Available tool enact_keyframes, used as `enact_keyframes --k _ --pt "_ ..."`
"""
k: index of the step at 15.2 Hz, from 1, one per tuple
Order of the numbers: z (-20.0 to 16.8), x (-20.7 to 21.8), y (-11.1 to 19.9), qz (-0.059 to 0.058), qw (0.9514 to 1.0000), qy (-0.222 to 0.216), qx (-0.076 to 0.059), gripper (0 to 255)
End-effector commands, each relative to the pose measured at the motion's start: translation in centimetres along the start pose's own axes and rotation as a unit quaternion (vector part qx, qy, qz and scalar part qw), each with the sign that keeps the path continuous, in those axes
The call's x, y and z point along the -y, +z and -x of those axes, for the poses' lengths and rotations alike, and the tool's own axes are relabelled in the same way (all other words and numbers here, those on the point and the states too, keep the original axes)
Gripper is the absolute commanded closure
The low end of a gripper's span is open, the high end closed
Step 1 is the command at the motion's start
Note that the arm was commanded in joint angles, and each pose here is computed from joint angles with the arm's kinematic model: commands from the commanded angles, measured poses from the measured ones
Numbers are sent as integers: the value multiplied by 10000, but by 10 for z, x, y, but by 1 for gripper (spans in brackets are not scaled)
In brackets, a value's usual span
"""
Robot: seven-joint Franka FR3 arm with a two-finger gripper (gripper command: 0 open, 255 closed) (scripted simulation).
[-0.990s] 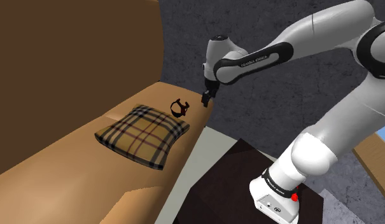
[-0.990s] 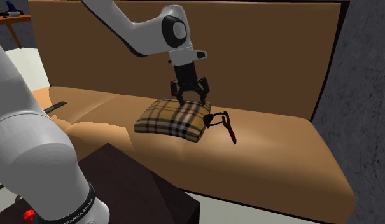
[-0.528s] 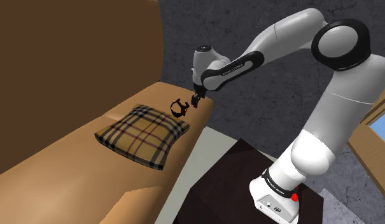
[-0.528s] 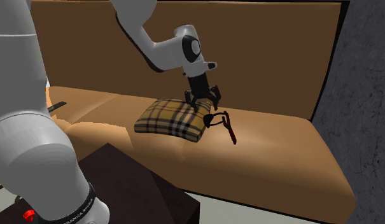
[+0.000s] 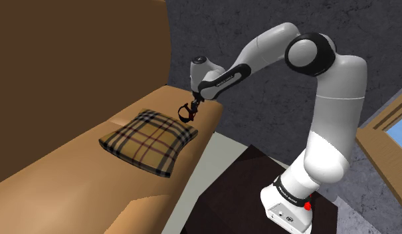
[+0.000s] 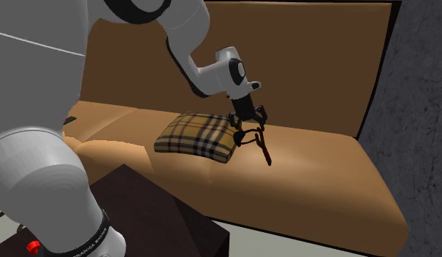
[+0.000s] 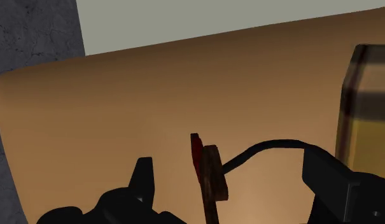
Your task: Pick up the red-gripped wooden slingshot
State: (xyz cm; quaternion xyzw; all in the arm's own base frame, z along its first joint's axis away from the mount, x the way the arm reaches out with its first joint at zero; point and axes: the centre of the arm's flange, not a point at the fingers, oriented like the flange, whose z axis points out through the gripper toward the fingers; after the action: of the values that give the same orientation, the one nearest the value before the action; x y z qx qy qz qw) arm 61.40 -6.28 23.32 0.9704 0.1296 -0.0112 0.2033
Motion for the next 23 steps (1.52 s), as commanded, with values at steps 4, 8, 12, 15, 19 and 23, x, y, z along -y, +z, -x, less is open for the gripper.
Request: enact_keyframes --k 4,8,12,15,19,23 --pt "-47 -8 46 239 9996 -105 -96 0" --pt "-55 -4 66 276 9995 -120 -111 0" --pt "-57 5 86 276 9995 -120 -111 0" --pt "-57 6 89 276 9995 -121 -111 255" --pt "-57 6 89 276 9995 -121 -111 255" --pt "-57 6 89 276 9995 -121 -111 255"
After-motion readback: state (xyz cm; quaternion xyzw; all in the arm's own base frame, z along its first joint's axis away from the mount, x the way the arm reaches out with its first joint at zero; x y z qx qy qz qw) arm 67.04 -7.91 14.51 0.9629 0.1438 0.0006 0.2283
